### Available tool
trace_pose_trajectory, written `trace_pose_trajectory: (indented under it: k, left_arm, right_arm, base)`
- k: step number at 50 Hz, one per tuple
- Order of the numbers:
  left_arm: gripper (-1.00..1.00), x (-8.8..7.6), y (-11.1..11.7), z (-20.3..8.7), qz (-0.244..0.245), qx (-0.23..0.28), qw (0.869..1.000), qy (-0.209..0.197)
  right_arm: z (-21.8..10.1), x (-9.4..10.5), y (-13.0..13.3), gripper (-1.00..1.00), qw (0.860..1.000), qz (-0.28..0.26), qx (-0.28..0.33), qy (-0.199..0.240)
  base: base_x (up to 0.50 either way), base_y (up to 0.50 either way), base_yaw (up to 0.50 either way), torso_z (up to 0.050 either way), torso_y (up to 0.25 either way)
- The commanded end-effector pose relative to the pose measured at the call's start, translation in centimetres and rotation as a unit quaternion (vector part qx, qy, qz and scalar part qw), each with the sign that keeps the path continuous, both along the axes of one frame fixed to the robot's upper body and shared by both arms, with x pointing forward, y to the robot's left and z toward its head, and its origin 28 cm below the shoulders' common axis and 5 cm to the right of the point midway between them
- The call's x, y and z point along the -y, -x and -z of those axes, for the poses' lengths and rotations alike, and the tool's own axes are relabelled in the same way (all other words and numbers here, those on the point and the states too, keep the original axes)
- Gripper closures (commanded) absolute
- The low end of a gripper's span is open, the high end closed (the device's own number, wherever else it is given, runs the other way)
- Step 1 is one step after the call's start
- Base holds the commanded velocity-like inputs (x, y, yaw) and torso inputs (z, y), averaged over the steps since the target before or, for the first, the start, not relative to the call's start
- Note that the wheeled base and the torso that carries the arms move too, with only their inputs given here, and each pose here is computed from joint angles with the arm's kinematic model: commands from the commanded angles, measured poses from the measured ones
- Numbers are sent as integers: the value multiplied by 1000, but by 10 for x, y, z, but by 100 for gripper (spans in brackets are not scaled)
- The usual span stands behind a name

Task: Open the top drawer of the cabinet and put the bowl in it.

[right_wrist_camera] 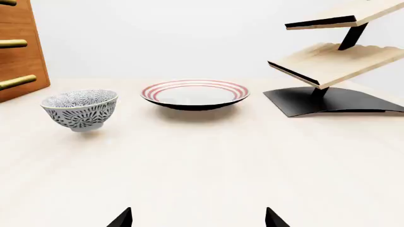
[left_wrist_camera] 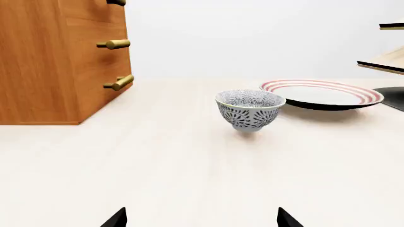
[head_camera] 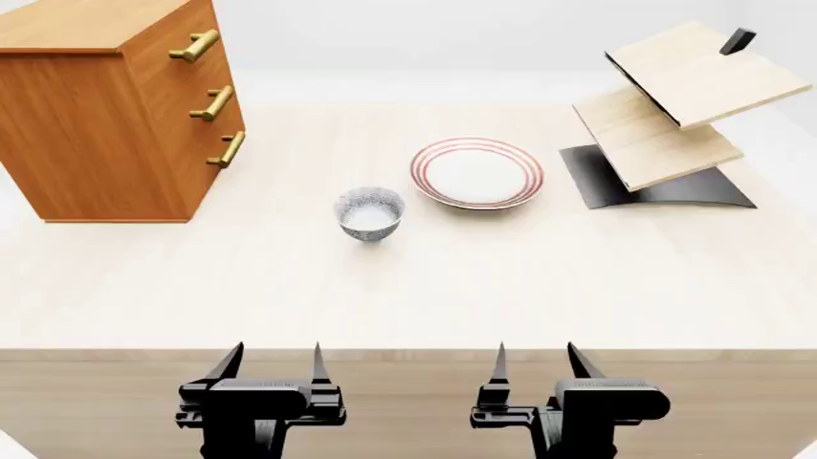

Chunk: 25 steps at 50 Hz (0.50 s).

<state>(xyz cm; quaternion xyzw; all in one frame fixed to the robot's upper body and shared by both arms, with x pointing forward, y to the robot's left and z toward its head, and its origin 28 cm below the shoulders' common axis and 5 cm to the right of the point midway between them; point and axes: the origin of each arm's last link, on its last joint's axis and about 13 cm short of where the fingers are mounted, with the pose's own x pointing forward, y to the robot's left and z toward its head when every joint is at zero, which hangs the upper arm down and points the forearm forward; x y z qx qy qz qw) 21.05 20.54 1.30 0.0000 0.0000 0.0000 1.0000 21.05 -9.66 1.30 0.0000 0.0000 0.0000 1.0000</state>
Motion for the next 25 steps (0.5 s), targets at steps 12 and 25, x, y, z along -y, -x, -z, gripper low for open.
trace_pose_trajectory:
  k: [12, 25]
  left_arm:
    - [-100, 4, -2, 4, -1, -18, 1000, -8]
    - [-100, 4, -2, 4, -4, -21, 1000, -12]
  right_arm:
    - [1, 4, 1, -100, 1000, 7, 2, 8]
    - [1, 4, 1, -100, 1000, 6, 0, 3]
  base:
    - [0, 0, 0, 24, 0]
    - [0, 0, 0, 50, 0]
